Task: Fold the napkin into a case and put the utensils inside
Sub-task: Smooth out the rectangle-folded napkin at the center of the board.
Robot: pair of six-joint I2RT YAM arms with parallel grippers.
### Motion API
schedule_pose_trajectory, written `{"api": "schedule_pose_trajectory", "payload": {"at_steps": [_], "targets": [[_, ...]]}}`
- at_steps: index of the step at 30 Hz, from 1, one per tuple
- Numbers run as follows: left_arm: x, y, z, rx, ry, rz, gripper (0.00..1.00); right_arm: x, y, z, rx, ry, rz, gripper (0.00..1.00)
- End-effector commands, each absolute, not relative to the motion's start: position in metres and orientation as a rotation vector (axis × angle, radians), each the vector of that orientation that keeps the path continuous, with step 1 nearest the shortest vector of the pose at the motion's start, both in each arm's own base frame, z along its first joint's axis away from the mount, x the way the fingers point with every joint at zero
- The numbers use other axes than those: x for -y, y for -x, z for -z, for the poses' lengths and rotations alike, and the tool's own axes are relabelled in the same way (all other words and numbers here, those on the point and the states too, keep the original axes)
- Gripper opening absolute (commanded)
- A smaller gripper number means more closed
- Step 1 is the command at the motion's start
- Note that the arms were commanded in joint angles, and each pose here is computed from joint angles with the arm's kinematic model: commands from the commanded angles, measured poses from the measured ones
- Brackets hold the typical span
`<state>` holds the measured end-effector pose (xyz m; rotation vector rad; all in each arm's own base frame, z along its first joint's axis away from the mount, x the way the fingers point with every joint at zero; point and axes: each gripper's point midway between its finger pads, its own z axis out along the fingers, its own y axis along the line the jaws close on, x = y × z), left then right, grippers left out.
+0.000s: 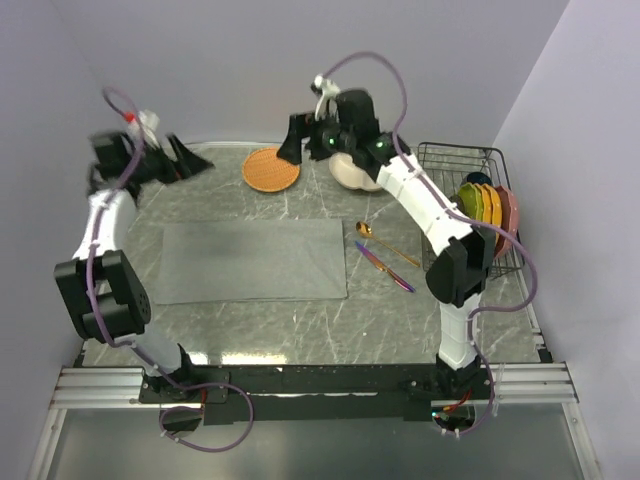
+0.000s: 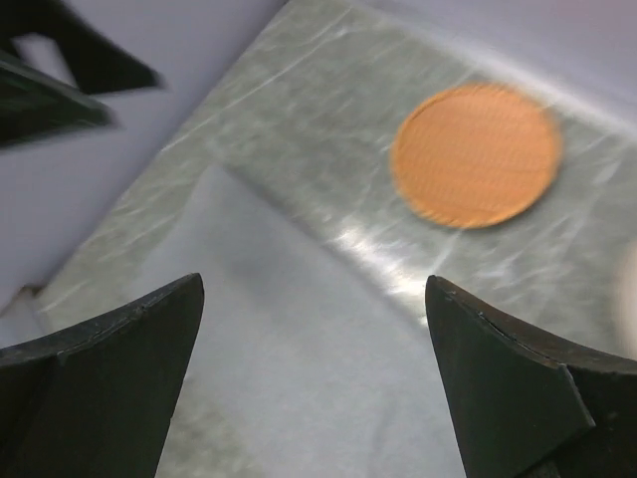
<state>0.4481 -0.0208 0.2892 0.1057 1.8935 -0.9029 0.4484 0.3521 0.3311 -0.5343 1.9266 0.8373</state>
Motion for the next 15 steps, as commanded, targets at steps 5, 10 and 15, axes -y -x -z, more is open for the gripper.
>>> {"api": "schedule_pose_trajectory", "payload": {"at_steps": [5,10,15], "targets": [[0.103,-0.422,-0.181,-2.027,0.287,1.222,0.99,-0.403,-0.403,-0.227,-2.16,0.271,-1.476,1.0],[0.136,-0.425,-0.165,-1.956,0.418,1.409,0.99,-0.427,-0.394,-0.187,-2.236,0.157,-1.627,1.0],[0.14,-0.435,-0.135,-1.907,0.569,1.427,0.99,-0.438,-0.409,-0.171,-2.186,0.017,-1.683,1.0]]}}
